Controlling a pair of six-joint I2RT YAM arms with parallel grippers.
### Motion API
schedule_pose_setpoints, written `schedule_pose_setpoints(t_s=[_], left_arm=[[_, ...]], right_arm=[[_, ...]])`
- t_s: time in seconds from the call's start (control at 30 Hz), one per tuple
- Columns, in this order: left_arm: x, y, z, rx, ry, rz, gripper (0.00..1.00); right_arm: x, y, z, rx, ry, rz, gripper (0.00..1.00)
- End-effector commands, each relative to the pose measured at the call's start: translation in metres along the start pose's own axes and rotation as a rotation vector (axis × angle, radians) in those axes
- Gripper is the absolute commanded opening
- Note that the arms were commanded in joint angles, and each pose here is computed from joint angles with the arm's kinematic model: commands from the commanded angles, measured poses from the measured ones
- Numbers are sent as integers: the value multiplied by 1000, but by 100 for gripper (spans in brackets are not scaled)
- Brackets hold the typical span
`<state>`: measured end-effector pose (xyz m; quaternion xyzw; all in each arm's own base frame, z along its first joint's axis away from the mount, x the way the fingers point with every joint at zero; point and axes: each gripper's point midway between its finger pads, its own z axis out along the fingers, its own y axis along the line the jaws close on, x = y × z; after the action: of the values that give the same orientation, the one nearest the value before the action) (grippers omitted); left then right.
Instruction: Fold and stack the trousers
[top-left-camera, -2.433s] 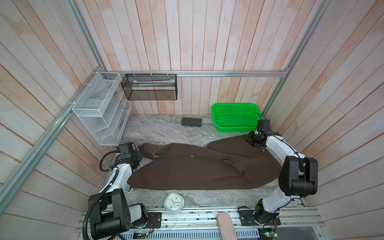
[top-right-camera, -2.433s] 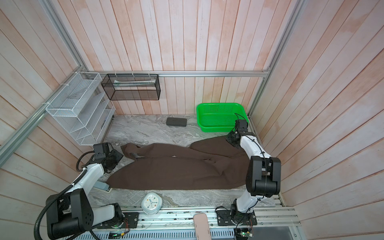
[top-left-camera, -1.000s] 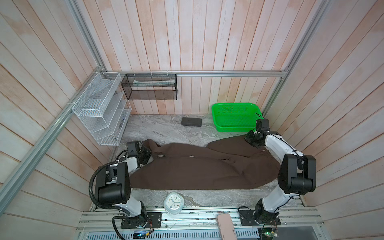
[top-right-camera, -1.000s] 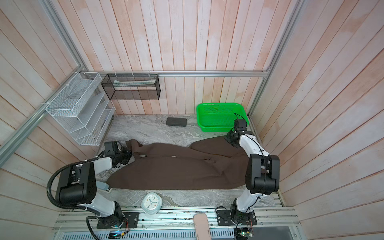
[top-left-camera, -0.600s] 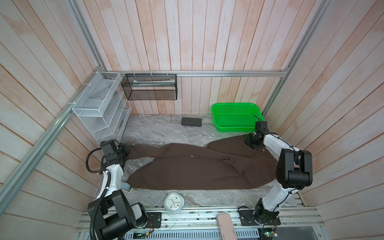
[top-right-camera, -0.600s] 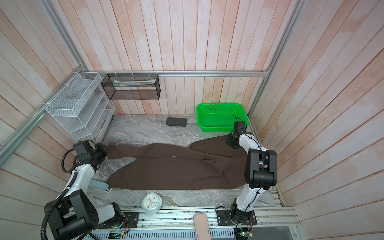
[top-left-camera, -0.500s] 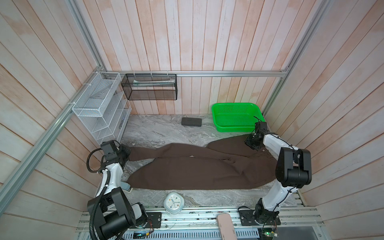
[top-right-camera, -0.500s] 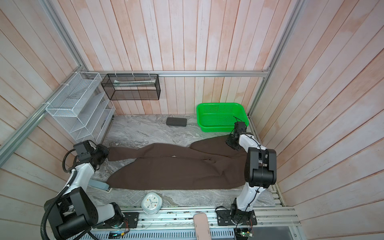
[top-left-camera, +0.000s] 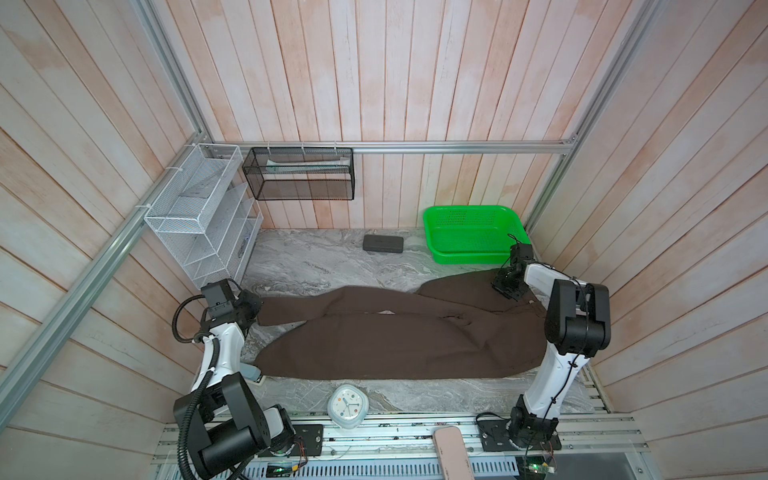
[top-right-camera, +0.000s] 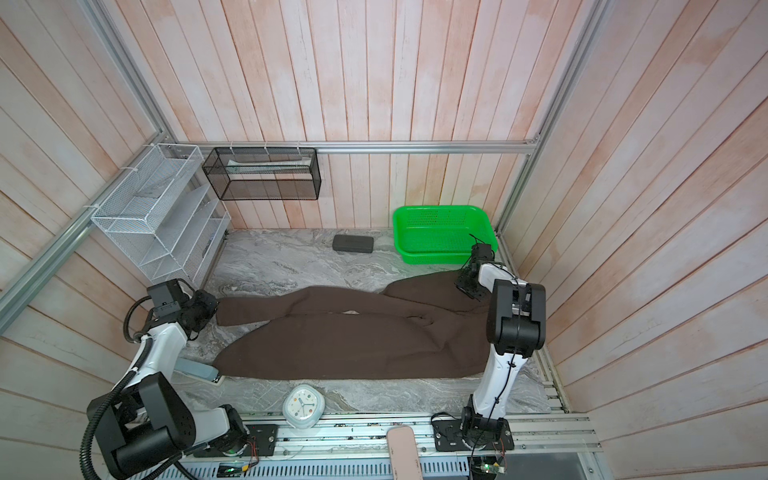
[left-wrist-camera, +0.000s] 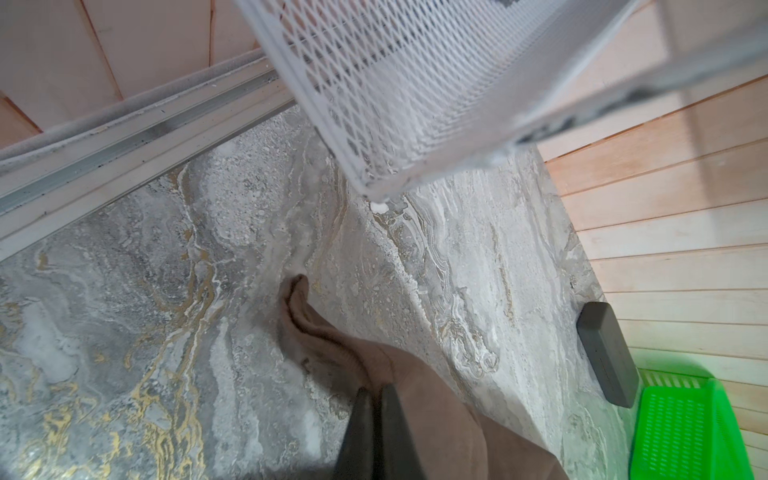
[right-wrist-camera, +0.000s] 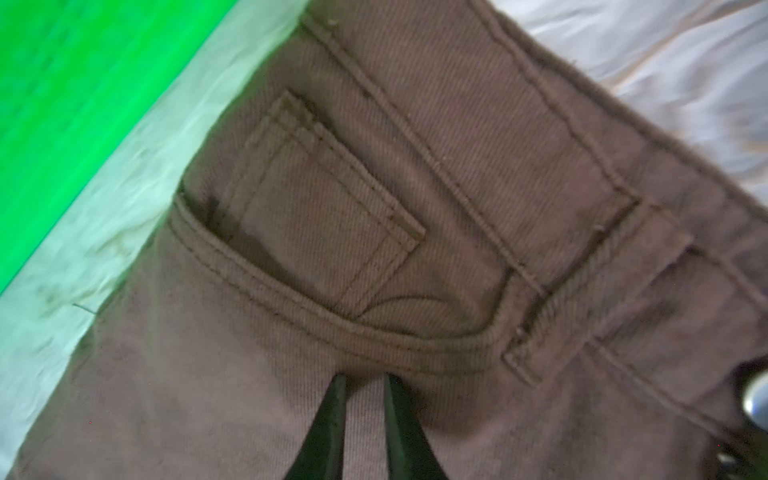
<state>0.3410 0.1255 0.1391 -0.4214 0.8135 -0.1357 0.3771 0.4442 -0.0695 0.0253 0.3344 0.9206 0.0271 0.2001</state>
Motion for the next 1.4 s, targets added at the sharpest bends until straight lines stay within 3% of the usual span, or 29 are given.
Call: schedule_pose_setpoints(t_s=[0.0, 0.1, 0.2, 0.33, 0.57, 0.93, 1.13, 1.23, 1.37], left_arm=[[-17, -10, 0, 23, -29, 27, 0], [-15, -18, 9, 51, 3, 38, 0], [-10, -30, 18, 71, 39, 76, 0], [6, -49, 33, 96, 99, 133, 0], [17, -79, 39, 128, 138, 208, 0], [26, -39, 25, -68, 180, 238, 0], [33, -30, 22, -84, 208, 237, 0], [38, -29, 23, -73, 233, 229, 11], [37, -31, 17, -76, 231, 233, 45]], right_arm=[[3, -79, 8, 215, 1, 86, 21], [5, -108, 7, 231, 5, 160, 21], [6, -111, 2, 199, 3, 186, 21], [6, -83, -9, 77, 19, 174, 22], [-9, -31, -50, -21, -23, 92, 37], [-10, 17, -40, -71, 13, 17, 39], [-2, 33, -13, -93, 66, 4, 32], [5, 29, 4, -71, 96, 0, 29], [11, 4, 16, 16, 97, 6, 29]])
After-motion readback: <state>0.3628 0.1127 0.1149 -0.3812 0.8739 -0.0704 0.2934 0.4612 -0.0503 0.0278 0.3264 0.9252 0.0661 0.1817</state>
